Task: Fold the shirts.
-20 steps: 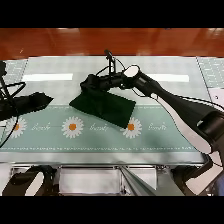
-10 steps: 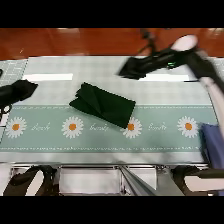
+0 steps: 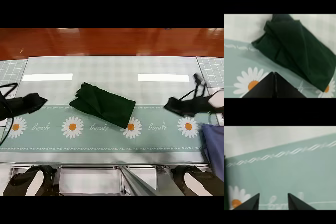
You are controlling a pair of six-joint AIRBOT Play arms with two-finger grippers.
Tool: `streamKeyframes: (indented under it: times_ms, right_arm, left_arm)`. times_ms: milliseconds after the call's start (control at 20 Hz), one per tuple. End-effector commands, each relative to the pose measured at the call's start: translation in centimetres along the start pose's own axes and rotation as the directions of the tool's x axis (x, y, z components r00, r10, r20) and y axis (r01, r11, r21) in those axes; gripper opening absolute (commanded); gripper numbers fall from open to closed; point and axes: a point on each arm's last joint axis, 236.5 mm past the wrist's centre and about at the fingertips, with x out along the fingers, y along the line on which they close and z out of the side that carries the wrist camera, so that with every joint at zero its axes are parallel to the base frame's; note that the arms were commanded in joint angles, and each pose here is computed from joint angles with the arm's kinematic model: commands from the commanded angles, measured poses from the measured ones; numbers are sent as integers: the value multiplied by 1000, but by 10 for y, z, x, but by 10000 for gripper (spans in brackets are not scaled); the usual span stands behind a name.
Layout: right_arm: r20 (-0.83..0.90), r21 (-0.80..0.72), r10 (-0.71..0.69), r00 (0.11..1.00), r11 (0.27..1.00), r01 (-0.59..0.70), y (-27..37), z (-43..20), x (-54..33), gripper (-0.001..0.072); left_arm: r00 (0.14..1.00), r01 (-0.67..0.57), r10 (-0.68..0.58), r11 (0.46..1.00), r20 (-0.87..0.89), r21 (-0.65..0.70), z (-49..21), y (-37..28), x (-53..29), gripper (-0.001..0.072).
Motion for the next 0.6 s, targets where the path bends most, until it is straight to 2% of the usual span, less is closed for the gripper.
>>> streamKeyframes:
  times_ms: [0, 250, 550]
  right_arm:
    - [-22, 174, 204, 979, 965, -197, 23, -26, 49, 411]
    - [-185, 270, 418, 890, 892, -363, 78, -51, 100, 411]
    - [-308, 167, 454, 836, 891, -423, 142, -68, 124, 410]
  left_arm:
    - [998, 7, -7, 1000, -57, -4, -20, 1, 10, 23]
    - [999, 7, -7, 1000, -48, -4, -17, 1, 10, 23]
    - [999, 7, -7, 1000, -48, -4, -18, 1, 10, 23]
